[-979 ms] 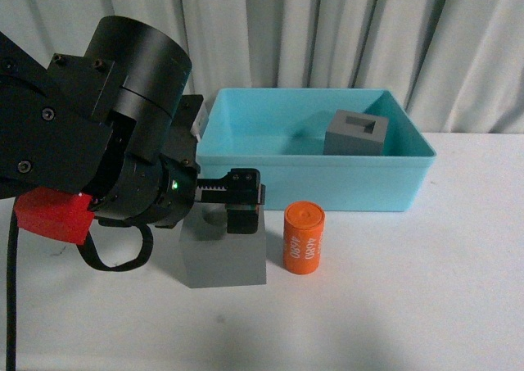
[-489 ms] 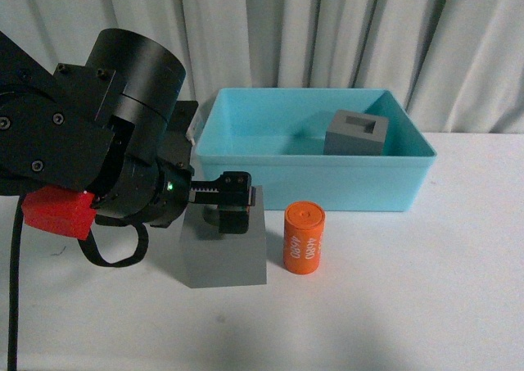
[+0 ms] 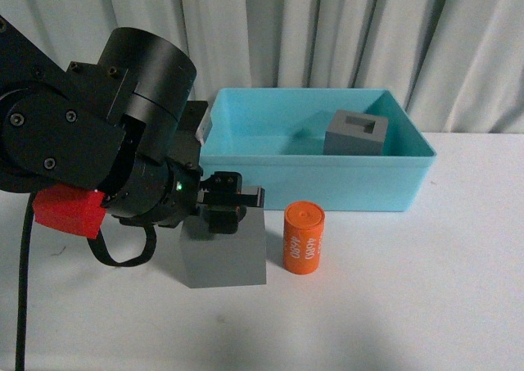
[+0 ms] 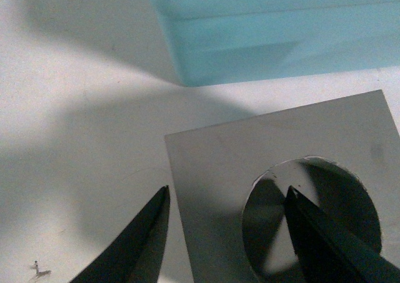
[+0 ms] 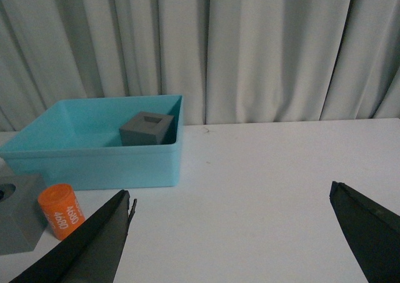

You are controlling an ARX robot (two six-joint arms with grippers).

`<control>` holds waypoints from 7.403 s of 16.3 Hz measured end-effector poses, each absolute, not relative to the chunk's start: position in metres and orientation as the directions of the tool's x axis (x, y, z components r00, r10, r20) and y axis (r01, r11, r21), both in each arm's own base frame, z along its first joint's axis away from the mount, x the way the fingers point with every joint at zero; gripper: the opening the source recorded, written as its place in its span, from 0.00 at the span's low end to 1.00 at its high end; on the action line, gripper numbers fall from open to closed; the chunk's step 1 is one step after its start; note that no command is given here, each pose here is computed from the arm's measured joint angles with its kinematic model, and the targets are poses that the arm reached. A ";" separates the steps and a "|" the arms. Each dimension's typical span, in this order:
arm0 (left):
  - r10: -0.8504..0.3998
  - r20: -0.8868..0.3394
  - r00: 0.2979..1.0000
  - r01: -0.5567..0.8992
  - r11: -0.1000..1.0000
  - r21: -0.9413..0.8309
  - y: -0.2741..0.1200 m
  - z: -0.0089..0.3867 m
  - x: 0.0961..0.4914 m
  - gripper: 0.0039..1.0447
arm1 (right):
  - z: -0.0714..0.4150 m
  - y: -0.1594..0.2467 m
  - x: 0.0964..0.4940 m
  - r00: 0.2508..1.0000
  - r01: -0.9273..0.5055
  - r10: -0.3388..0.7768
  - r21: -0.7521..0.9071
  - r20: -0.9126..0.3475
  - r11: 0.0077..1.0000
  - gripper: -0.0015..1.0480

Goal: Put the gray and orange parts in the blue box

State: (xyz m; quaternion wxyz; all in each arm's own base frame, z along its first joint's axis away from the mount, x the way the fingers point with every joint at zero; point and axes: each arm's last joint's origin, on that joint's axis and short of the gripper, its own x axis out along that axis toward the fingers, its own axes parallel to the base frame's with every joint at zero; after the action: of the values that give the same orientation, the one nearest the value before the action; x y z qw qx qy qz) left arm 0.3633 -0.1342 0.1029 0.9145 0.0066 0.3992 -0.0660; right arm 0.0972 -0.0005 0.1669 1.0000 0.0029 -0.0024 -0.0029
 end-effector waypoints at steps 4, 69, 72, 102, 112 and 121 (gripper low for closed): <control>-0.089 -0.742 0.665 0.083 0.996 -0.045 -0.131 0.109 0.355 0.22 | 0.167 -0.001 0.097 1.000 0.006 -0.006 0.006 0.005 1.000 0.94; -0.003 -0.017 1.000 0.003 1.000 -0.022 -0.015 0.194 0.170 0.03 | 0.167 -0.001 0.097 1.000 0.006 -0.006 0.006 0.005 1.000 0.94; 0.002 -0.003 1.000 -0.002 1.000 -0.017 0.000 0.186 0.154 0.01 | 0.167 -0.001 0.097 1.000 0.006 -0.006 0.006 0.005 1.000 0.94; -0.002 0.000 1.000 0.002 1.000 -0.017 0.000 0.166 0.097 0.21 | 0.167 -0.001 0.097 1.000 0.006 -0.006 0.006 0.005 1.000 0.94; -0.002 0.000 1.000 0.002 1.000 -0.017 0.000 0.166 0.097 0.81 | 0.167 -0.001 0.097 1.000 0.006 -0.006 0.006 0.005 1.000 0.94; -0.002 0.001 1.000 0.002 1.000 -0.017 0.000 0.166 0.097 0.94 | 0.176 -0.013 0.115 0.906 -0.003 0.017 0.034 -0.424 0.999 0.94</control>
State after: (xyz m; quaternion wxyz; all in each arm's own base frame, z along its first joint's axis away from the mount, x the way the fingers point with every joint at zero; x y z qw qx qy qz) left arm 0.0975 -0.0002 0.1661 1.0000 -0.0083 -0.0003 -0.0011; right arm 0.1152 -0.0126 0.1763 0.9760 0.0162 0.2171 0.0051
